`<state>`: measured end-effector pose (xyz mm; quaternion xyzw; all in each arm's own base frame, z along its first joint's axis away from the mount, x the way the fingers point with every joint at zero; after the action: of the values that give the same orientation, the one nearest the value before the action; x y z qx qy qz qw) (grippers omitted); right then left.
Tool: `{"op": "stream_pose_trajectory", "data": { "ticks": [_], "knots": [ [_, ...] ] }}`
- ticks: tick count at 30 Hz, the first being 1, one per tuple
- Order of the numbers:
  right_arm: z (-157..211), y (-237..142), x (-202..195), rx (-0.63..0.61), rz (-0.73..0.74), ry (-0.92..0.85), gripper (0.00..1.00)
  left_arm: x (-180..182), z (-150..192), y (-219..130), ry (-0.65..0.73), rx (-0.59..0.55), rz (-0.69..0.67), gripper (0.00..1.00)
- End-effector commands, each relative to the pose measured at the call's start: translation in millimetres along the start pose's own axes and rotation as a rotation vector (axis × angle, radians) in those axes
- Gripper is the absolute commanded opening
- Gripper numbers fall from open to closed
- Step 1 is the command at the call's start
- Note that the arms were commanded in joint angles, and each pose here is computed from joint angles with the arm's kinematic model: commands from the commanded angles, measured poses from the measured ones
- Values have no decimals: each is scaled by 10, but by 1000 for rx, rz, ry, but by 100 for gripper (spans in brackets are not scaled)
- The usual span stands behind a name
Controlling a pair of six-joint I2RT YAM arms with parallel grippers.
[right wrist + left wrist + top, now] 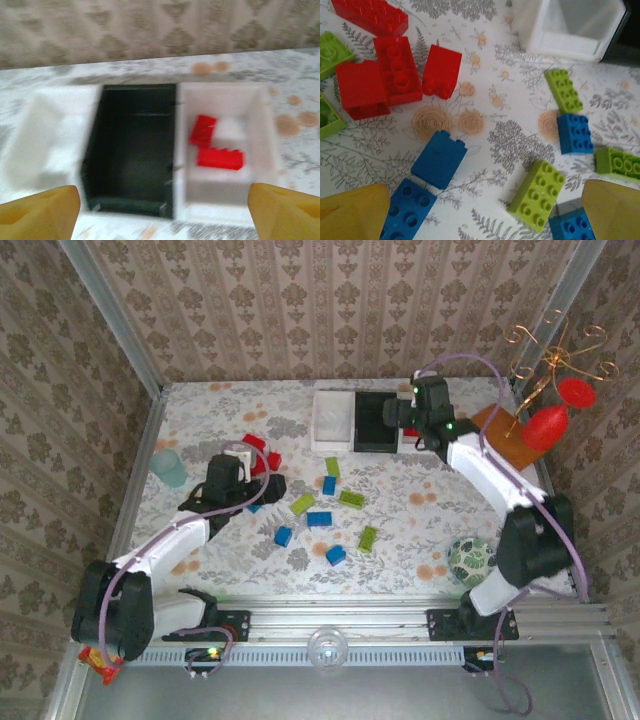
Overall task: Sort the legos into containers by color
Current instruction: Place the lego in the container, then pick up the lego from the center of the table.
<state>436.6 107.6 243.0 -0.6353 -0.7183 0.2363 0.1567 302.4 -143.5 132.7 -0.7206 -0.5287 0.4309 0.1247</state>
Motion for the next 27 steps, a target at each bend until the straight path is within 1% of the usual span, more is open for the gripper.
{"op": "stream_pose_trajectory", "data": {
  "ticks": [1, 4, 7, 12, 16, 18, 21, 27],
  "knots": [
    [422, -168, 360, 43, -145, -37, 88, 54, 51, -18, 64, 55, -73, 100],
    [645, -343, 461, 54, -226, -6, 89, 147, 62, 23, 130, 78, -132, 100],
    [812, -399, 439, 77, -224, -8, 89, 232, 65, 123, 201, 107, -183, 99],
    [889, -403, 415, 79, -213, -13, 89, 233, 127, 437, 260, 202, -181, 97],
    [907, -421, 430, 77, -225, -5, 89, 278, 82, 680, 245, 245, -191, 93],
    [903, -464, 427, 71, -230, -1, 89, 301, 91, 769, 246, 275, -206, 90],
    [886, -526, 383, 49, -216, -3, 90, 340, 161, 865, 242, 336, -231, 80],
    [877, -556, 332, 39, -205, 3, 90, 336, 302, 894, 258, 399, -254, 67]
  ]
}}
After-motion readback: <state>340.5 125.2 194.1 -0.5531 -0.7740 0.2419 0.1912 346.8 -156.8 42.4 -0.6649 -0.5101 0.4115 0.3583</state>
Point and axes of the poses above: each hand's point on the last joint's axis, 136 mm out from that joint toward the fingers, its own y axis out along the fingers, its own x axis along the line the jaws close on, z = x × y, the point moved 2 cm from there along -y, back along the fingers, and after that the axes turned 13 degrees about -y, right-handed, at the moved point
